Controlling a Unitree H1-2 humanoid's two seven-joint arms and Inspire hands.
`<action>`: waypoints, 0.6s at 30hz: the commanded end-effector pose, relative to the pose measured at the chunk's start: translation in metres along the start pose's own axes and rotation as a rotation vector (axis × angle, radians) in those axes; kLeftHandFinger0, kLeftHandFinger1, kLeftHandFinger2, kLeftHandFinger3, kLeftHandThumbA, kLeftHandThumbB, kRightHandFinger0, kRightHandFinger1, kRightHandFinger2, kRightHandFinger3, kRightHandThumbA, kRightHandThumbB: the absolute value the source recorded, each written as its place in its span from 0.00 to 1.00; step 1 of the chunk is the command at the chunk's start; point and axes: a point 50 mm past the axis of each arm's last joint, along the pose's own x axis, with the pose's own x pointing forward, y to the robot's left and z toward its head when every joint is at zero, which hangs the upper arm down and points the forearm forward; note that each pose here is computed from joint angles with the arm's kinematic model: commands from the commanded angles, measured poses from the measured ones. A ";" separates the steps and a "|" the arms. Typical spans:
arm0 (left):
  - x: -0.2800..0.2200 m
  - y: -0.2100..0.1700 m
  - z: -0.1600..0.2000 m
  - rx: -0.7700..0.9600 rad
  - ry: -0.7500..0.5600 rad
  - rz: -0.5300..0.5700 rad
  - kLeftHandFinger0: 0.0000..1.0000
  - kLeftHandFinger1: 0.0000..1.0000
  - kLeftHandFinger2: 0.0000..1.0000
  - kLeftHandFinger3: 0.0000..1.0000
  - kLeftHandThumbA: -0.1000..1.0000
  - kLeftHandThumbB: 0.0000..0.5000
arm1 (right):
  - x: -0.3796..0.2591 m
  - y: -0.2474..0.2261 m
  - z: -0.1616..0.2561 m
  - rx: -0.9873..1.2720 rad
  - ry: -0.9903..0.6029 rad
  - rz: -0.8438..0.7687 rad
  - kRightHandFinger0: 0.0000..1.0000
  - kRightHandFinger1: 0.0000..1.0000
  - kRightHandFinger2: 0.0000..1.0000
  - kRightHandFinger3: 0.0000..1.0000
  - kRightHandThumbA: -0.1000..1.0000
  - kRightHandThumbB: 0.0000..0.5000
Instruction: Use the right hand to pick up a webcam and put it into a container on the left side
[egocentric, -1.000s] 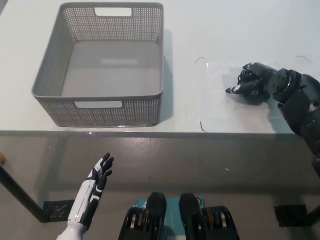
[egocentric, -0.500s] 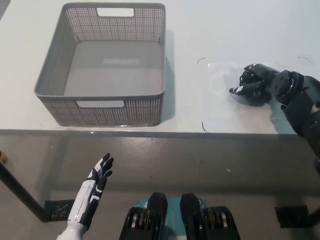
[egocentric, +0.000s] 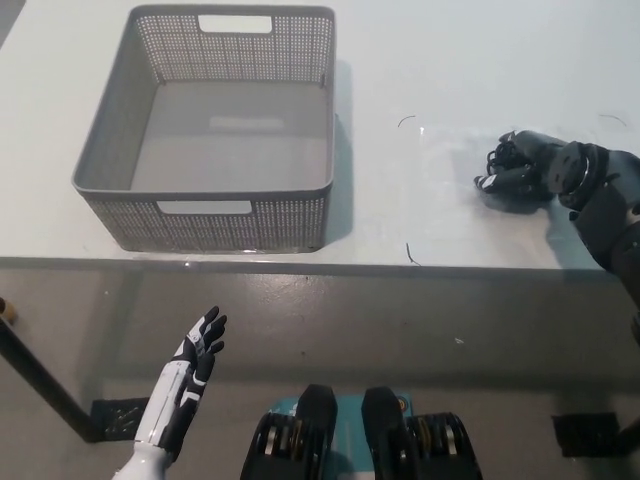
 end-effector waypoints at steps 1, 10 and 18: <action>0.001 0.006 0.009 -0.002 -0.068 0.003 1.00 1.00 1.00 1.00 0.96 0.34 | -0.003 -0.009 -0.045 0.015 0.137 0.005 1.00 1.00 1.00 1.00 0.64 0.91; 0.006 0.008 0.012 -0.012 -0.078 0.005 1.00 1.00 1.00 1.00 0.98 0.32 | -0.002 -0.005 -0.051 0.021 0.163 0.018 1.00 1.00 1.00 1.00 0.62 1.00; 0.010 0.010 0.015 0.003 -0.089 0.009 1.00 1.00 1.00 1.00 0.99 0.33 | 0.000 0.003 -0.059 -0.050 0.163 -0.111 0.72 0.84 0.91 0.85 0.09 0.43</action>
